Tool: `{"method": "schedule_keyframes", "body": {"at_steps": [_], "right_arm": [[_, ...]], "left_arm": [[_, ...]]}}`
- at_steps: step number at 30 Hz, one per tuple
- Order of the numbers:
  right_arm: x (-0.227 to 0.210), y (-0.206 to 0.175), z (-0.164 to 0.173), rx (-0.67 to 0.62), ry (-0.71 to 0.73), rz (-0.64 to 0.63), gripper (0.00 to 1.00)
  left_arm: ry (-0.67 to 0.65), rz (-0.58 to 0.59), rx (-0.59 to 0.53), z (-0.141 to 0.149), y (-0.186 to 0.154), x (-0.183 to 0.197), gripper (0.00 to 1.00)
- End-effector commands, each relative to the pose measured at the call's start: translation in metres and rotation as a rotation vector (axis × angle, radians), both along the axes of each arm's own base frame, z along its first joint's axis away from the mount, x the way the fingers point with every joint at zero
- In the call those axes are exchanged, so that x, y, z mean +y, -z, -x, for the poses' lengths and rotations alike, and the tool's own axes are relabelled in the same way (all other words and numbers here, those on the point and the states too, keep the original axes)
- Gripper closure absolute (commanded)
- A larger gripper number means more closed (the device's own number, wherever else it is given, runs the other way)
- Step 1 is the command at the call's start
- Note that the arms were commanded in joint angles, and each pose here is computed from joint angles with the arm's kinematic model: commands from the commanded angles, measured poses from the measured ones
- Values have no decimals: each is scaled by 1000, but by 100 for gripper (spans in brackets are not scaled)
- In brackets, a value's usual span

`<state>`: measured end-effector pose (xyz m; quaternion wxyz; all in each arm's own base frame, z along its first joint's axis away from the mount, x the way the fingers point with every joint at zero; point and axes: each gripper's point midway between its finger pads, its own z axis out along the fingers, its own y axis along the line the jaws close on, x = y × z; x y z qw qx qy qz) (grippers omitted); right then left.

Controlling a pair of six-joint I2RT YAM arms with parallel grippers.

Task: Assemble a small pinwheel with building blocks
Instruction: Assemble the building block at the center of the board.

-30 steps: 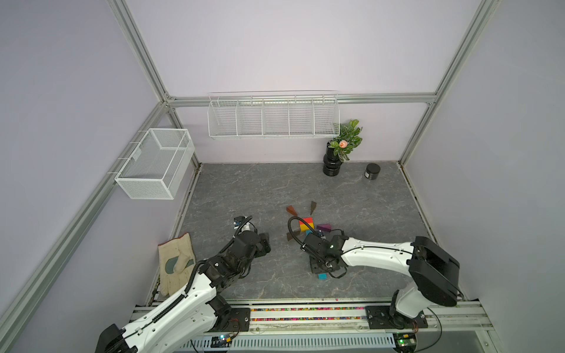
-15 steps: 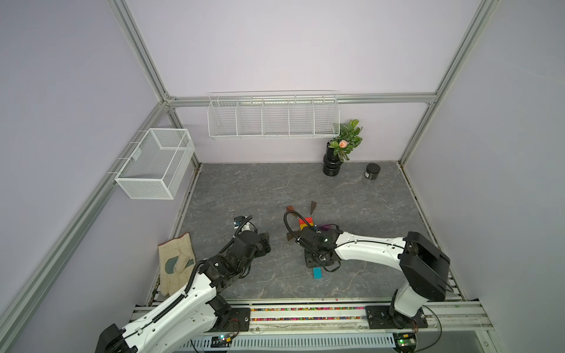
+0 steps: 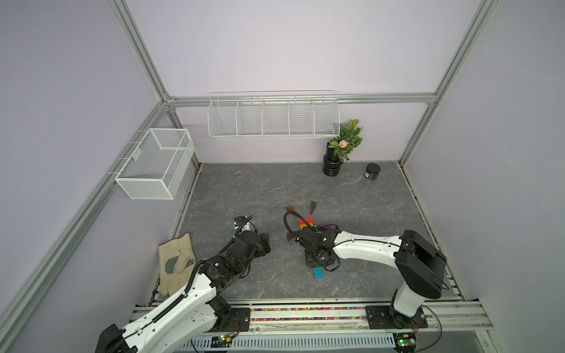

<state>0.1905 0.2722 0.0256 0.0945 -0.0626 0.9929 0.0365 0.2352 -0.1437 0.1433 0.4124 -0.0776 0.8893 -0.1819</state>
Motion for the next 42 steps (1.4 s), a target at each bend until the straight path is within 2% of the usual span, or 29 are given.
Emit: {"method": "schedule_keyframes", "body": {"at_steps": [1, 13, 42], "right_arm": [[-5, 2, -6, 8, 19, 20, 67], [7, 4, -20, 12, 21, 11, 68], [-3, 6, -19, 5, 56, 39, 68]], "left_arm": [[-13, 0, -16, -2, -5, 2, 22], [-17, 0, -11, 0, 0, 5, 22], [-8, 5, -1, 2, 3, 3, 22]]}}
